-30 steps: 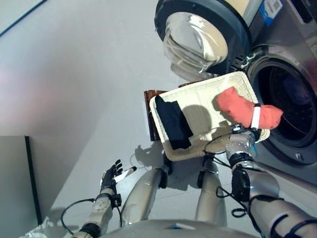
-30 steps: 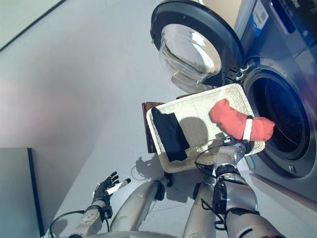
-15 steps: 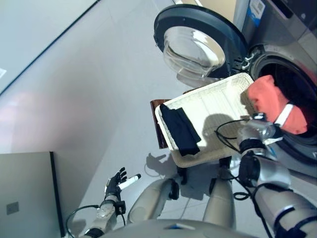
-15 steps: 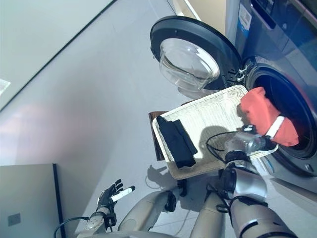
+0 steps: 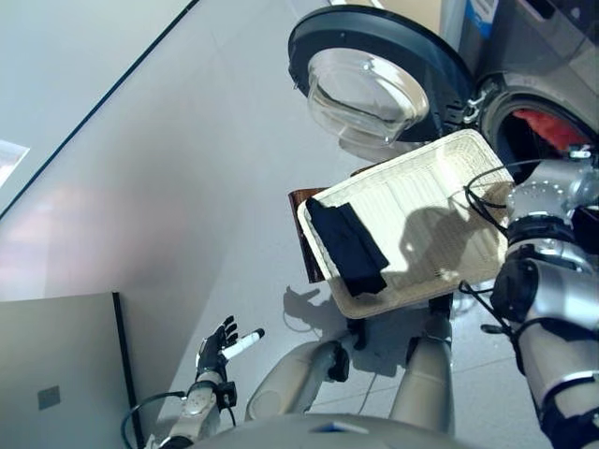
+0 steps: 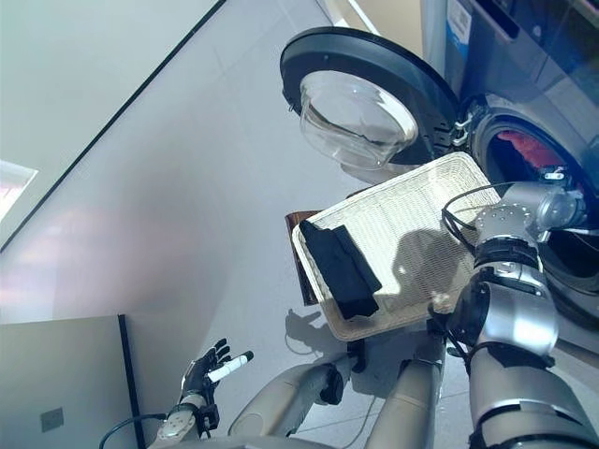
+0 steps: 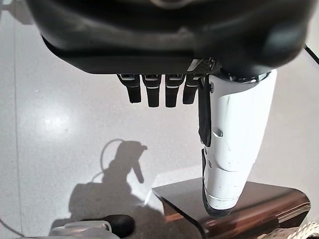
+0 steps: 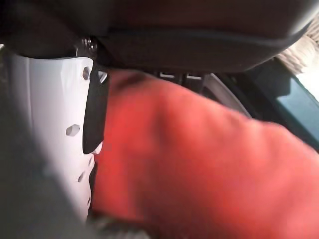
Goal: Pick up the clothes and place them into the washing machine
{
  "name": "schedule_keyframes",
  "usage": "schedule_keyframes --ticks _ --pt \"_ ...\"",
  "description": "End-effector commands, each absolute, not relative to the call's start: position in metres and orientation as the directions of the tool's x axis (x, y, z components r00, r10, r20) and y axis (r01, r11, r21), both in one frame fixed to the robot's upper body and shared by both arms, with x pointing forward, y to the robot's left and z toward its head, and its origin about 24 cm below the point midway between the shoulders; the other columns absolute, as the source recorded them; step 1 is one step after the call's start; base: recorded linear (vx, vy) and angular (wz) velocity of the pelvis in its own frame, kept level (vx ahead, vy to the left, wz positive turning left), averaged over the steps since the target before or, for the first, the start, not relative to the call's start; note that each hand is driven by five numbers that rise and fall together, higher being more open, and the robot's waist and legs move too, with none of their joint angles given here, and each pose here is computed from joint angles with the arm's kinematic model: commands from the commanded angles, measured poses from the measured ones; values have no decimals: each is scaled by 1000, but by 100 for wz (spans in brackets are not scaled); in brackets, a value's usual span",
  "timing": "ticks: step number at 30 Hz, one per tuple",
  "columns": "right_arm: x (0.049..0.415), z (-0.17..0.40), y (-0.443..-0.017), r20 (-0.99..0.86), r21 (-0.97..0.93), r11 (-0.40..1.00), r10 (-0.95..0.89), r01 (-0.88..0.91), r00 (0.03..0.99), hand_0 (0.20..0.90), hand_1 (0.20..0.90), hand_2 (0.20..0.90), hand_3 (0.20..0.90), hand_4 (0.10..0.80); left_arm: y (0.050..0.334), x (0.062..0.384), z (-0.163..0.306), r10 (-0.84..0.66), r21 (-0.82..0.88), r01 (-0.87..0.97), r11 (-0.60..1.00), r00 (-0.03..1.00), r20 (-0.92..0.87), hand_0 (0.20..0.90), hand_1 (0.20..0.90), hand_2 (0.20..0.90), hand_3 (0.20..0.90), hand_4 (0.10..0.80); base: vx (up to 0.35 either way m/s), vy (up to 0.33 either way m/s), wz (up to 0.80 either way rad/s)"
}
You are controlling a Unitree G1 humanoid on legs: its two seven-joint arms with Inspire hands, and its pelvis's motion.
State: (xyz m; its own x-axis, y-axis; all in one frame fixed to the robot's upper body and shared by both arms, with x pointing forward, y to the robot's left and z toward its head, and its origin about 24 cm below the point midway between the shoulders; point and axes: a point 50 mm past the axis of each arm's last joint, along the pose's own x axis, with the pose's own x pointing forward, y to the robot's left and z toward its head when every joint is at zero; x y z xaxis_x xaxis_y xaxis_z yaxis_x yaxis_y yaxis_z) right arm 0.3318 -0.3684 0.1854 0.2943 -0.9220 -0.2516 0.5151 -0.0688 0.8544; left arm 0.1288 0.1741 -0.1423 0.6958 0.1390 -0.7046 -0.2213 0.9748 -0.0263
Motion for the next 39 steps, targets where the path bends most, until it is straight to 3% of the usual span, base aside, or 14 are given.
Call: schedule_keyframes --ticks 1,15,26,32,36,39 --pt "329 288 -365 223 866 328 -929 378 295 900 900 900 900 800 200 118 -143 242 36 -305 952 671 -701 900 900 900 900 800 0 0 0" --pt "354 190 -342 -3 778 283 -891 561 454 900 900 900 900 800 198 113 -148 231 54 -283 957 643 -730 900 900 900 900 800 -2 0 -1" --pt "357 145 -326 -93 687 312 -858 657 505 900 900 900 900 800 200 112 -147 242 68 -282 957 645 -725 900 900 900 900 800 4 4 1" --pt "364 121 -312 -73 351 556 -786 753 614 900 900 900 900 800 210 124 -140 265 99 -274 957 679 -685 900 900 900 900 800 -19 -42 2" --pt "369 103 -290 13 -162 739 -661 654 750 900 900 900 900 800 222 128 -135 305 135 -290 947 689 -658 900 900 900 900 800 -18 -65 7" --pt "371 89 -269 64 -461 729 -541 505 839 900 900 900 900 800 232 128 -132 343 155 -321 934 693 -634 900 900 900 900 800 -16 -48 10"
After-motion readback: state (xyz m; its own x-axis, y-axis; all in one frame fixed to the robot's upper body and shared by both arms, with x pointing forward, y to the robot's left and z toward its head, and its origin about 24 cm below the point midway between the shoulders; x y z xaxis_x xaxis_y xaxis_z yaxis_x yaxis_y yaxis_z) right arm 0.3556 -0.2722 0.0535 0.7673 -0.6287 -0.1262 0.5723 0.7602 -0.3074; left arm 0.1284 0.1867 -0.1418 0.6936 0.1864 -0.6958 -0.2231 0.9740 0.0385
